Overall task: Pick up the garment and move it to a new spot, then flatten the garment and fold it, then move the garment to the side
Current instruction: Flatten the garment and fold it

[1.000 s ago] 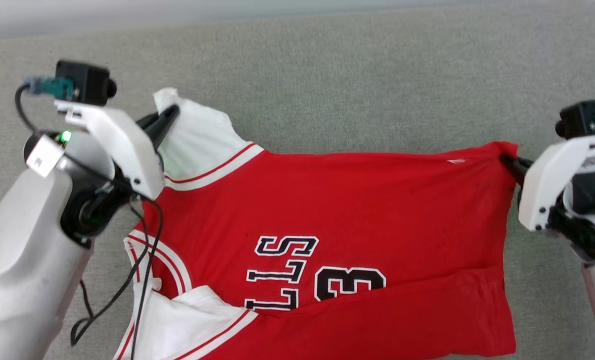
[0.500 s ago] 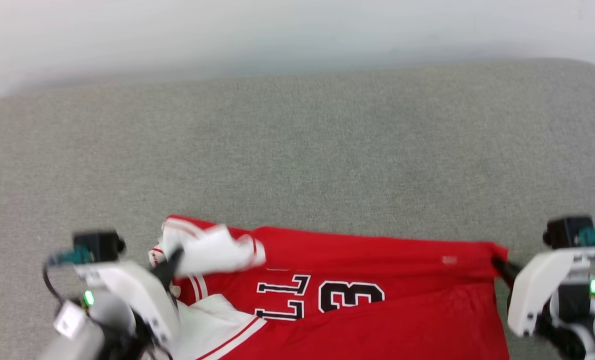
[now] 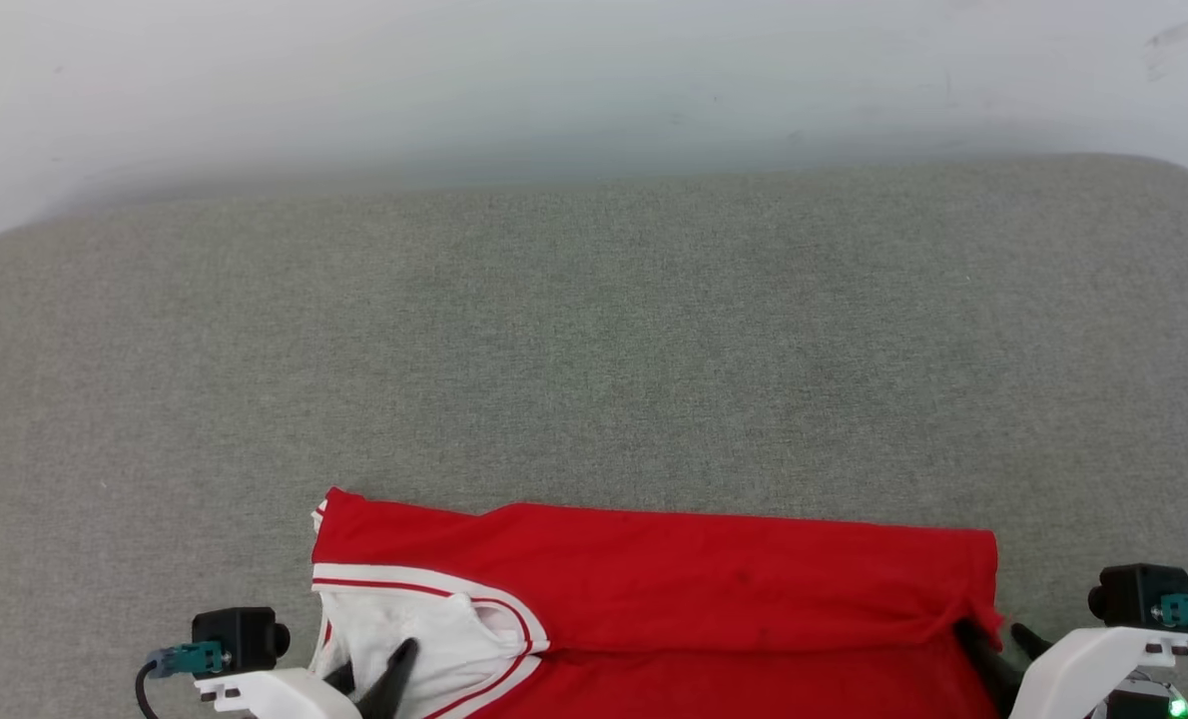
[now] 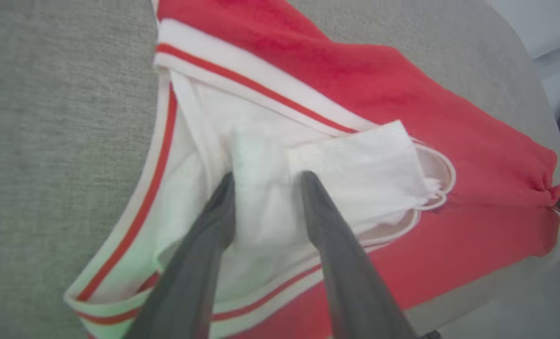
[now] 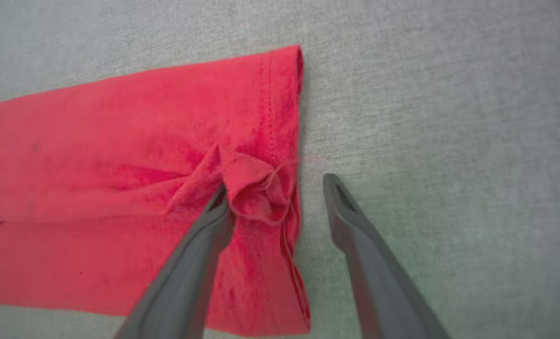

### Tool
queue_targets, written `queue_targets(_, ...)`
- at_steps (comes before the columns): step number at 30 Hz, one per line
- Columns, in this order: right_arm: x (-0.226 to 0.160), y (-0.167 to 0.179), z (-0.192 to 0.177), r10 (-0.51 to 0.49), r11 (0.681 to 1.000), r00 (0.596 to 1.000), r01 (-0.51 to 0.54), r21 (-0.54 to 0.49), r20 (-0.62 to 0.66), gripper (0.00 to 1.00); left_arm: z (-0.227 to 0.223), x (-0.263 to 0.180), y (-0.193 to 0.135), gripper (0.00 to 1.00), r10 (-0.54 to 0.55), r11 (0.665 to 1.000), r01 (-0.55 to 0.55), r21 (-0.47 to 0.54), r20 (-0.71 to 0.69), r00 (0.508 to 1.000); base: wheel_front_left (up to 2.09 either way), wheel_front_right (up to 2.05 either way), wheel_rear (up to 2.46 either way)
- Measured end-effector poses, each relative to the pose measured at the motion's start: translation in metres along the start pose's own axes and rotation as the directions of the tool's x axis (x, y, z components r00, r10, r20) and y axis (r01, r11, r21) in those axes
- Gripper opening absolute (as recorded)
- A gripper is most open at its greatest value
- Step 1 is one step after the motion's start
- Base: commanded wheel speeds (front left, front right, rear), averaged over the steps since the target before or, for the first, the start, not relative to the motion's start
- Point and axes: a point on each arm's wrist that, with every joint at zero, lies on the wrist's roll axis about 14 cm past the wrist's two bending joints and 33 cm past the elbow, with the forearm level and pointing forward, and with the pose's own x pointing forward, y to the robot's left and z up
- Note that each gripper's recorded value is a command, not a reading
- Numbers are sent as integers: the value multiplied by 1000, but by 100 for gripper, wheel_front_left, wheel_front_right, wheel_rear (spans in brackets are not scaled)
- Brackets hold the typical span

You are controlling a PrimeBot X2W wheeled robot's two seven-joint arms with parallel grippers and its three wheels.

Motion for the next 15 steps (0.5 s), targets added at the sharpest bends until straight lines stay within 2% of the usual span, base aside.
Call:
queue_targets(5,-9,9,18,21,1000,993,-23,10,114,100,14,-1,-8,100,-18,1000,17,19,84,996,0,0,0)
queue_targets(9,-21,10,36,28,1000,983,-28,-2,180,100,44,-6,-17,100,-48,996,33,78,205,978,0,0,0)
queue_targets(11,-26,7,42,21,1000,982,-19,-12,186,100,59,-10,-23,100,-63,993,32,117,273,960,0,0,0)
queue_targets(15,-31,-4,45,-7,998,990,15,-59,139,100,94,-23,-32,100,-85,984,5,179,439,895,0,0,0)
